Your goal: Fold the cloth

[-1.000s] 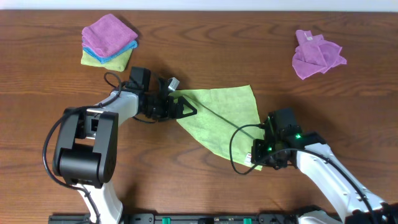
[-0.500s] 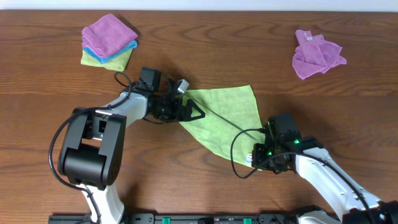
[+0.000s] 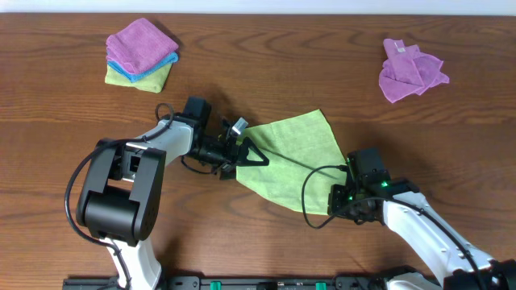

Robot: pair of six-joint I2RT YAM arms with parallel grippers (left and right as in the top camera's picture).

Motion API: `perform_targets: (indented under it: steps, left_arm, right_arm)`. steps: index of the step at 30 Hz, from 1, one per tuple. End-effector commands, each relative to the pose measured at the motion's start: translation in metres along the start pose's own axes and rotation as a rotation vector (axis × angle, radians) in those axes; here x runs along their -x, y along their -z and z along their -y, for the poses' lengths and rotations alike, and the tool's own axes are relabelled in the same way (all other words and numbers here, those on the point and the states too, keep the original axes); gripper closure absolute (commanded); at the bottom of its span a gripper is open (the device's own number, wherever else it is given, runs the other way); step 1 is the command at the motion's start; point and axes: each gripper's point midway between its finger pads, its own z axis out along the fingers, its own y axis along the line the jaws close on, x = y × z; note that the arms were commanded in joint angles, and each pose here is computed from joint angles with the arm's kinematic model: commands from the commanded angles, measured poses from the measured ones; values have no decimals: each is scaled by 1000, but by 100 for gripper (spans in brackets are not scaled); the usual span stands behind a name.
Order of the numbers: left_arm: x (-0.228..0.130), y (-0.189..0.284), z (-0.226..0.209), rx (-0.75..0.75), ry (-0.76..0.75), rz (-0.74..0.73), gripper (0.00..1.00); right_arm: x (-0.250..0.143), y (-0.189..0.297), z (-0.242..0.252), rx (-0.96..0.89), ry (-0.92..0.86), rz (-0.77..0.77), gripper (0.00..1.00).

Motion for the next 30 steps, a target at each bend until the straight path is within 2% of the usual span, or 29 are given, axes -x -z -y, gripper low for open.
perform_targets:
  steps: [1,8,12,21,30]
  left_arm:
    - [-8,-1,18,-121,34,-37,10]
    - [-20,7,49,-305,129,-84,12]
    - [-28,10,56,-318,189,-99,20]
    - [-52,38,119,-228,-17,-25,18]
    - [-62,45,134,-208,-53,-3,14]
  right_arm:
    - [0,0,4,-16,-22,9,98]
    - [1,0,5,-20,-22,10,99]
    - [1,0,5,-19,-23,10,99]
    - [1,0,5,-19,-45,11,98]
    - [5,0,3,-10,-44,26,99]
